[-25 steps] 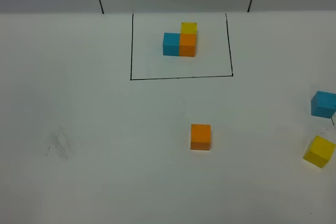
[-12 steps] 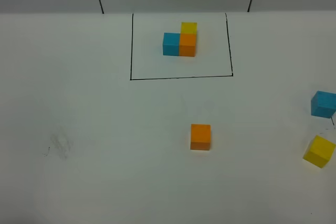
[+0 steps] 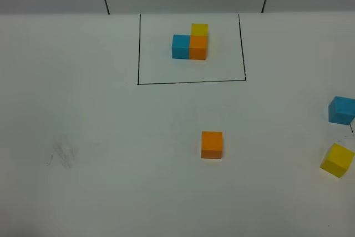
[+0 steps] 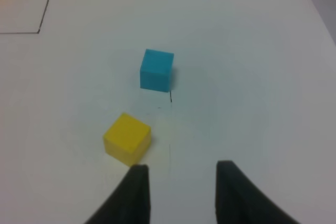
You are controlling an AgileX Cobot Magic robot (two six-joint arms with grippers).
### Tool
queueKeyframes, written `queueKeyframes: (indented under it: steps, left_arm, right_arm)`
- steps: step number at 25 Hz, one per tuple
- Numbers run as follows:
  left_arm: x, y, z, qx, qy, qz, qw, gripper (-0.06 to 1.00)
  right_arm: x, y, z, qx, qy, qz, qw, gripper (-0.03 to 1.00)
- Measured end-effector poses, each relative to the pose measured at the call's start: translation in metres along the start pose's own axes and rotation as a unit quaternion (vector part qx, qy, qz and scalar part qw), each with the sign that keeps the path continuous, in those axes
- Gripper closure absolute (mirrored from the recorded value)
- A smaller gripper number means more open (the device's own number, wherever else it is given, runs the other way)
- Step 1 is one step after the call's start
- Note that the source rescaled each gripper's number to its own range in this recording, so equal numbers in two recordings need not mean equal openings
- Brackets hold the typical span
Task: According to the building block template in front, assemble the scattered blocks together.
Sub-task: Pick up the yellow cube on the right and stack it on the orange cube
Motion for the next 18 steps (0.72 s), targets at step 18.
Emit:
queueKeyframes:
  steps: [18]
  left_arm:
    - [0.0,0.0001,0.0,0.0,0.0,0.0,1.0,0.53]
  right_arm:
    - [0.0013,0.0003,0.0,-0.001,0.004,0.002,1.0,0.97]
Point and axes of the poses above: a point on each arm's last joint axis where the gripper is mounted, z pointing out along that axis toward the gripper, x along the wrist's bending axis when the last joint is at zero, y = z × x, the point moved 8 cm from there along z, pointing out along that axis toward the gripper, and after that the axes turned 10 degrees about -z, right-handed, at the moved point
